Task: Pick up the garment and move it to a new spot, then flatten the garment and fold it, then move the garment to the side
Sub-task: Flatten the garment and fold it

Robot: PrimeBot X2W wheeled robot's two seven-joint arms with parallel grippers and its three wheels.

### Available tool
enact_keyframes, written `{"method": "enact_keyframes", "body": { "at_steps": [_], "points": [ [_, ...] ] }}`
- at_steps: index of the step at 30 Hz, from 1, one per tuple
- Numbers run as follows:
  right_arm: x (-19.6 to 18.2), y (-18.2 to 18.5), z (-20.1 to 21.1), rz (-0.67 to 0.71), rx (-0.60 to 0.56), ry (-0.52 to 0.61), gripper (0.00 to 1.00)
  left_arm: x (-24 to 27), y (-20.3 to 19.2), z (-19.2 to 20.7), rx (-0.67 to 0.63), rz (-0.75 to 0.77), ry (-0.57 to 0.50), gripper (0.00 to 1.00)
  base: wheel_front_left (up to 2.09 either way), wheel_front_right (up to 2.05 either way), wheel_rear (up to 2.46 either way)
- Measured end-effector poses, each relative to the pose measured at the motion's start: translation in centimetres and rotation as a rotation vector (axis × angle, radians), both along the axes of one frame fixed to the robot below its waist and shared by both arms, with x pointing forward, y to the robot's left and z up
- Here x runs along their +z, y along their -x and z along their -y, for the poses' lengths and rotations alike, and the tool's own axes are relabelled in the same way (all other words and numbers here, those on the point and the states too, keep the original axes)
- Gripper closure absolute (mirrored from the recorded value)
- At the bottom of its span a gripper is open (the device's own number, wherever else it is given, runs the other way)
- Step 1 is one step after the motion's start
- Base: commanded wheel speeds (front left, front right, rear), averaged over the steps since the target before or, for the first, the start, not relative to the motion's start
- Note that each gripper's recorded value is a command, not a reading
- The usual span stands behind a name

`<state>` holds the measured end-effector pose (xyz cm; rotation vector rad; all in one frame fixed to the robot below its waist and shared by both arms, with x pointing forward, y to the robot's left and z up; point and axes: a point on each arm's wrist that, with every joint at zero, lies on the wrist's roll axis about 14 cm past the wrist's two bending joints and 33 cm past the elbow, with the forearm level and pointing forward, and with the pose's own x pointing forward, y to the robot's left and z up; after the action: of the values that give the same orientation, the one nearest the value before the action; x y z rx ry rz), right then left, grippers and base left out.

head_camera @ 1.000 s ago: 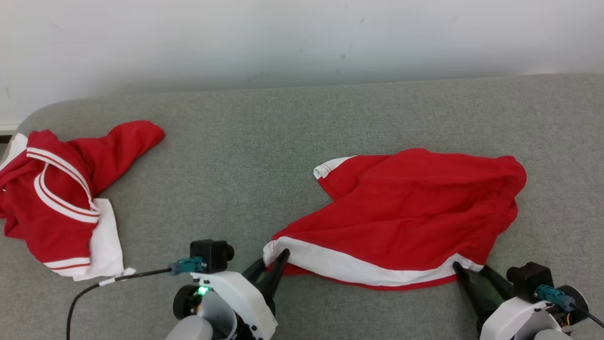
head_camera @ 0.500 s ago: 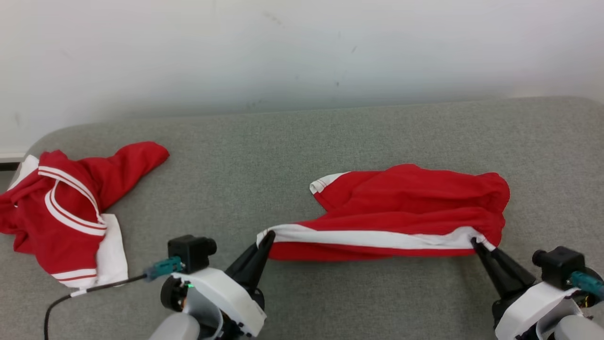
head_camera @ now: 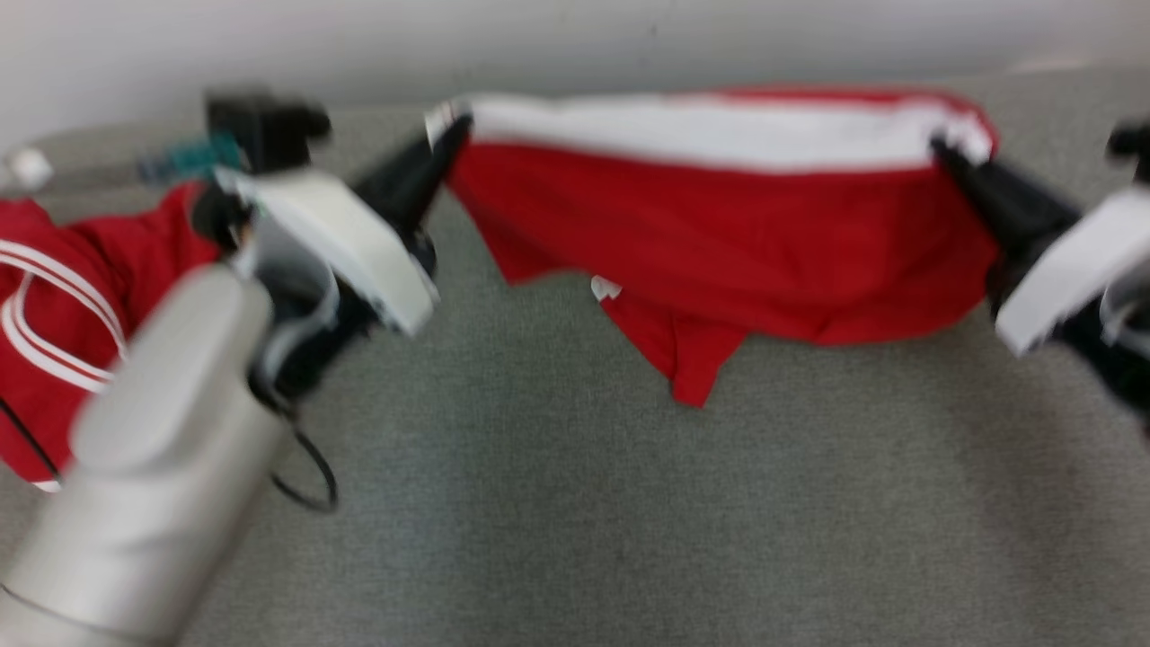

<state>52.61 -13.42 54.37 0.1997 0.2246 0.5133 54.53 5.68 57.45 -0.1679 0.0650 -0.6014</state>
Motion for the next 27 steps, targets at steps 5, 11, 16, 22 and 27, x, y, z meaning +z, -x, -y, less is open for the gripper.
{"method": "enact_keyframes", "body": {
  "at_steps": [5,11,16,22,27],
  "points": [
    [3.8,-7.1,-1.2,0.069,-0.001,-0.042,1.0,2.5,-6.9,-2.5,0.046,0.07,-0.038,1.0,0.0,0.0,0.0],
    [6.8,-13.0,-1.9,0.172,-0.048,-0.11,1.0,5.3,-13.2,-3.8,0.108,0.178,-0.014,1.0,0.0,0.0,0.0],
    [12.4,-15.1,-1.8,0.326,-0.092,-0.187,1.0,10.3,-15.6,-4.3,0.15,0.289,0.035,1.0,0.0,0.0,0.0],
    [20.6,-14.7,-2.1,0.529,-0.103,-0.27,1.0,17.6,-15.8,-5.3,0.195,0.421,0.102,1.0,0.0,0.0,0.0],
    [19.6,-15.2,-2.7,0.502,-0.09,-0.235,1.0,17.4,-16.1,-4.8,0.178,0.393,0.122,1.0,0.0,0.0,0.0]
  ]
}}
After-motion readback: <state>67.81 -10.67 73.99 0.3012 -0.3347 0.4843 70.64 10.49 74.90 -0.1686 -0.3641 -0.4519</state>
